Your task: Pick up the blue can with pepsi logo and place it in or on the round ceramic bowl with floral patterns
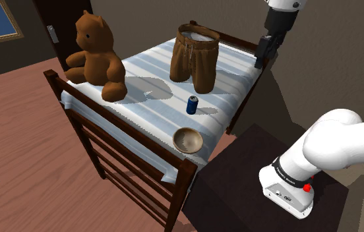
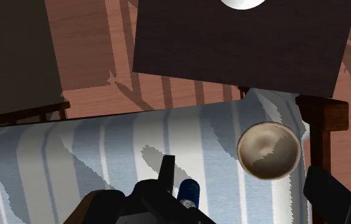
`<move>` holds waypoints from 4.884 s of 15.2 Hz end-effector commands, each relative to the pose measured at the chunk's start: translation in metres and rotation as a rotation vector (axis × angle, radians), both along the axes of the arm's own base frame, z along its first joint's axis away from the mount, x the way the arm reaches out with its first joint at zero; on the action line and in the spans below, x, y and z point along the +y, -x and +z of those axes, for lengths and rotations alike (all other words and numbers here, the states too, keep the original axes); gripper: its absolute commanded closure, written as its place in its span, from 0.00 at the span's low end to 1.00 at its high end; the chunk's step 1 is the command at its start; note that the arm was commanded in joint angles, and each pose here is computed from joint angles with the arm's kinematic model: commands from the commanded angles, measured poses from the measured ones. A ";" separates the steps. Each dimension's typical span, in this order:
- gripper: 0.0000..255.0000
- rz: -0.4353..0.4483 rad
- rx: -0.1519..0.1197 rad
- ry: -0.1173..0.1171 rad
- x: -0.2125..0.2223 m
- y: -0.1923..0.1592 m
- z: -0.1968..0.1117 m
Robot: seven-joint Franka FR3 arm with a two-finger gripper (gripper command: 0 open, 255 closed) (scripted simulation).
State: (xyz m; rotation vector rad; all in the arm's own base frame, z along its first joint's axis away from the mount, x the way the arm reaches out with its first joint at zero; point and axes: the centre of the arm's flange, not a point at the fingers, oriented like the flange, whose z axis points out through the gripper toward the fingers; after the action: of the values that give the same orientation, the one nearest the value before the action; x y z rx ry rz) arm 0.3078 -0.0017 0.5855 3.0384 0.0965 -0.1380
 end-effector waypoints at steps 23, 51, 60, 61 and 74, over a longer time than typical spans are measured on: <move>0.00 0.086 0.013 -0.010 -0.027 -0.177 -0.229; 0.00 0.138 0.021 -0.016 -0.039 -0.282 -0.410; 1.00 0.138 0.022 -0.016 -0.039 -0.282 -0.411; 1.00 0.138 0.022 -0.016 -0.039 -0.282 -0.411; 1.00 0.138 0.021 -0.016 -0.039 -0.282 -0.347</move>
State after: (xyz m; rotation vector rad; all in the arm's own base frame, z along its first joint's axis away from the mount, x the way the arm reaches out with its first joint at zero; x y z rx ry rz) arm 0.5908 -0.0409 0.2325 3.0333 0.3101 -0.1594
